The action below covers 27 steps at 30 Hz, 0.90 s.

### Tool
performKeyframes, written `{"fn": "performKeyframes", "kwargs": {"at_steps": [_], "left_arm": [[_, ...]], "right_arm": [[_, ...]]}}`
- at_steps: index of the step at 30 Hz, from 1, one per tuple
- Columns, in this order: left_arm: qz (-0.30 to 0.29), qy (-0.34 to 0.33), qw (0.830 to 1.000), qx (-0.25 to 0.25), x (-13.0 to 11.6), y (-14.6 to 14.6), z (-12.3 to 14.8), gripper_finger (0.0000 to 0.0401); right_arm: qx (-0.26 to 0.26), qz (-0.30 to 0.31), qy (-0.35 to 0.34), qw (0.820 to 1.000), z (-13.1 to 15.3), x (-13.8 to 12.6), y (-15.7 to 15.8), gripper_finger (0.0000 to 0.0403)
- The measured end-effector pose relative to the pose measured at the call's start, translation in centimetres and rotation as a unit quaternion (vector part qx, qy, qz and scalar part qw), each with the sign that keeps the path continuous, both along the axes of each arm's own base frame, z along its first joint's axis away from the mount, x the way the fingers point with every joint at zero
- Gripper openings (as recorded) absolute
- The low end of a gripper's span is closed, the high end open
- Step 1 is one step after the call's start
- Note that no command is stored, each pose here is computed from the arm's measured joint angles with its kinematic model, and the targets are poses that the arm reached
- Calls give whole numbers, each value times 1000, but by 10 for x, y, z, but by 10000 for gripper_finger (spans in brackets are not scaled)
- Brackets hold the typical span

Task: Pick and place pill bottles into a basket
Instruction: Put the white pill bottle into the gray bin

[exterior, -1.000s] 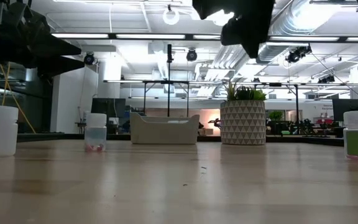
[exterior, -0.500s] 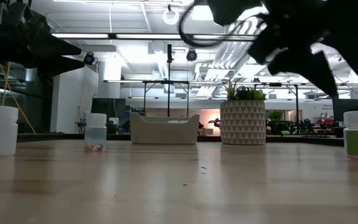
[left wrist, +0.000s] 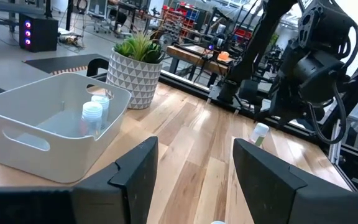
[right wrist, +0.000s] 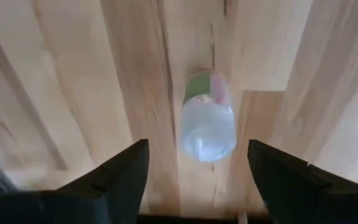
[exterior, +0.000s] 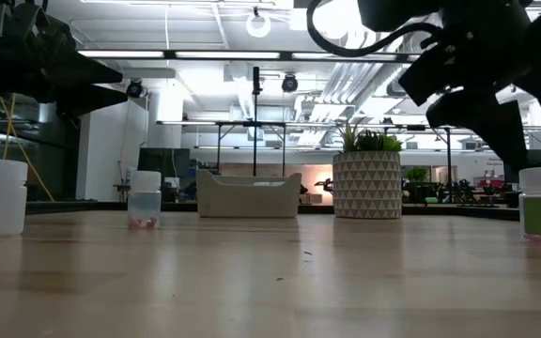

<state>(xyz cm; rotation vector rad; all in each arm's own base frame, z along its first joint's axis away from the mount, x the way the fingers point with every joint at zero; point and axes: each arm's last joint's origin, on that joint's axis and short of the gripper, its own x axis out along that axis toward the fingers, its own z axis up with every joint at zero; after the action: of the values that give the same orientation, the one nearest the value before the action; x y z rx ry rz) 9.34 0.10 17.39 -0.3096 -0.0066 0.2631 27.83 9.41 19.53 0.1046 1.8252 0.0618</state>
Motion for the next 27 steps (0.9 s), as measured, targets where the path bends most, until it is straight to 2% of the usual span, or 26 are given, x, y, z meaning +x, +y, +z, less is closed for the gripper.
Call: {"fn": "performKeyframes", "kwargs": {"at_steps": [6,13,17,24,27], "left_arm": [[0,0,1000,0,0,0,0,243],[0,0,1000,0,0,0,0,243],[0,0,1000,0,0,0,0,243],[1,0,1000,0,0,0,0,244],[2,0,1000,0,0,0,0,244]], "right_arm": [[-5,1,-9,1000,-14,-3,-2,264],[-10,-2,-10,1000,-18,-5,-2,255],[-9,-2,-15,1000,-19,-4,-2,224],[1,-13,-17,1000,-18,-2,-2,131],[19,-22,-51,998,-10,10,-4,124]]}}
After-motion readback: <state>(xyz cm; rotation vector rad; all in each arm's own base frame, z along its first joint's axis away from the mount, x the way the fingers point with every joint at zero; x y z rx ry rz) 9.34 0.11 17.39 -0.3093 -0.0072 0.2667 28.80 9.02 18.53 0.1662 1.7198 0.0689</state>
